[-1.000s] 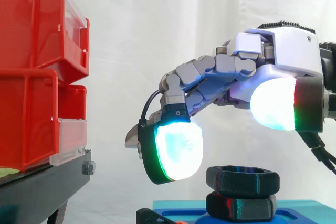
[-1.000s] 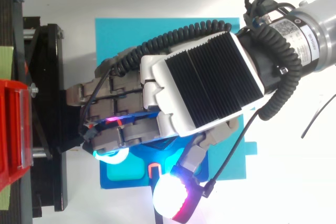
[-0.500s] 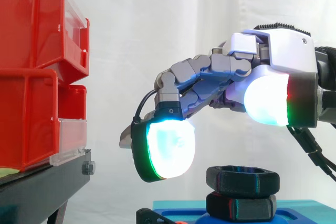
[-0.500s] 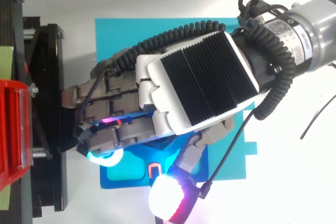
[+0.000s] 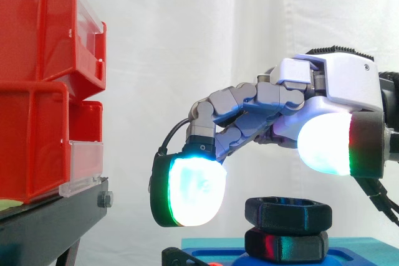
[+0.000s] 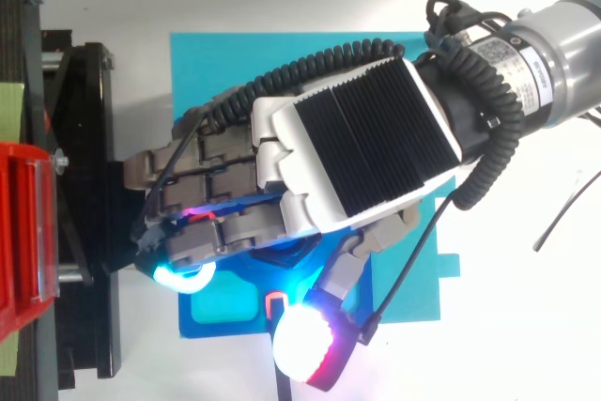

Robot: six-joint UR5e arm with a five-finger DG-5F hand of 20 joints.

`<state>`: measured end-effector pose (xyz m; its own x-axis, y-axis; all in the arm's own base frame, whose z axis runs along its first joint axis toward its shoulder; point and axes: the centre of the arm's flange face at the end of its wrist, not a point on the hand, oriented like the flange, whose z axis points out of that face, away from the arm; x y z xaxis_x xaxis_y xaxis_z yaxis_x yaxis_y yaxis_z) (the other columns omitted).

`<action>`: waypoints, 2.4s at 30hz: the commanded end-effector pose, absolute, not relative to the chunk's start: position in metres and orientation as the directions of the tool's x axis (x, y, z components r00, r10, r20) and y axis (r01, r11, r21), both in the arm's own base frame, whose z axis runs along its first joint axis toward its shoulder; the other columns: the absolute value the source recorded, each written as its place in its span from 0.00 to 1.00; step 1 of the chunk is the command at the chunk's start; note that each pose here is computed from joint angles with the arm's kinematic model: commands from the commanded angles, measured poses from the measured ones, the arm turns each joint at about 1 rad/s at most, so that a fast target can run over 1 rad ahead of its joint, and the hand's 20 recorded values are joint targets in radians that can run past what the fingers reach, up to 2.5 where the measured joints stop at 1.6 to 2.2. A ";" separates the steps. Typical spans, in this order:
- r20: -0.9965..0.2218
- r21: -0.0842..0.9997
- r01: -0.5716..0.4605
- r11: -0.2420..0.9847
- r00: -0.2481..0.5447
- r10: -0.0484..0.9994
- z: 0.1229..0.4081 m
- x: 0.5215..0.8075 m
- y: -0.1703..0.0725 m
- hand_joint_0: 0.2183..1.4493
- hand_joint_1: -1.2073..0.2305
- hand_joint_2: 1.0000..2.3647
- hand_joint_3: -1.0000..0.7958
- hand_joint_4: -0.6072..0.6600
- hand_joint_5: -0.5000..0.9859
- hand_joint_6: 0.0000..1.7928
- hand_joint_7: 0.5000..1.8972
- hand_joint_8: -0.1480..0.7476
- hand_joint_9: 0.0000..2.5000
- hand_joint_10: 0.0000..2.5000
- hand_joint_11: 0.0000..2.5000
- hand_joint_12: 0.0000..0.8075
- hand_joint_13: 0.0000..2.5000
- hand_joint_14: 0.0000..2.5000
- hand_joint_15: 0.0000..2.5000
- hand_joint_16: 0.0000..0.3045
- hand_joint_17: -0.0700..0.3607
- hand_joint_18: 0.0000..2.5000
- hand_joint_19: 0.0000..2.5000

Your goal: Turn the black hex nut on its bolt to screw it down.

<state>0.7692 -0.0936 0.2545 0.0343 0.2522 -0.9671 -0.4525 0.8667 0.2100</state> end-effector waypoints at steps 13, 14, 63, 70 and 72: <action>-0.967 0.212 -0.445 0.870 0.032 0.252 0.254 0.767 -0.103 0.22 0.62 0.00 0.28 0.75 0.25 0.28 0.46 0.55 0.29 0.00 0.19 0.45 0.23 0.00 0.07 0.17 0.43 0.26 0.18; -0.967 0.212 -0.444 0.871 0.032 0.252 0.254 0.767 -0.104 0.22 0.62 0.00 0.28 0.75 0.25 0.28 0.45 0.55 0.29 0.01 0.18 0.45 0.23 0.00 0.07 0.17 0.43 0.26 0.18; -0.983 0.178 -0.421 0.889 -0.031 0.183 0.244 0.750 -0.140 0.22 0.62 0.00 0.28 0.73 0.25 0.38 0.36 0.56 0.32 0.00 0.20 0.44 0.23 0.00 0.07 0.17 0.43 0.27 0.18; -0.985 0.173 -0.404 0.898 -0.051 0.166 0.241 0.744 -0.151 0.22 0.63 0.00 0.28 0.74 0.26 0.29 0.51 0.56 0.31 0.00 0.20 0.45 0.23 0.00 0.07 0.17 0.43 0.27 0.18; -0.985 0.173 -0.404 0.898 -0.051 0.166 0.241 0.743 -0.154 0.21 0.64 0.00 0.28 0.75 0.25 0.28 0.44 0.56 0.30 0.00 0.19 0.45 0.23 0.00 0.07 0.17 0.43 0.27 0.18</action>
<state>0.7452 -0.1486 0.2417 -0.0471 0.1689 -0.9845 -0.4078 0.8965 0.1733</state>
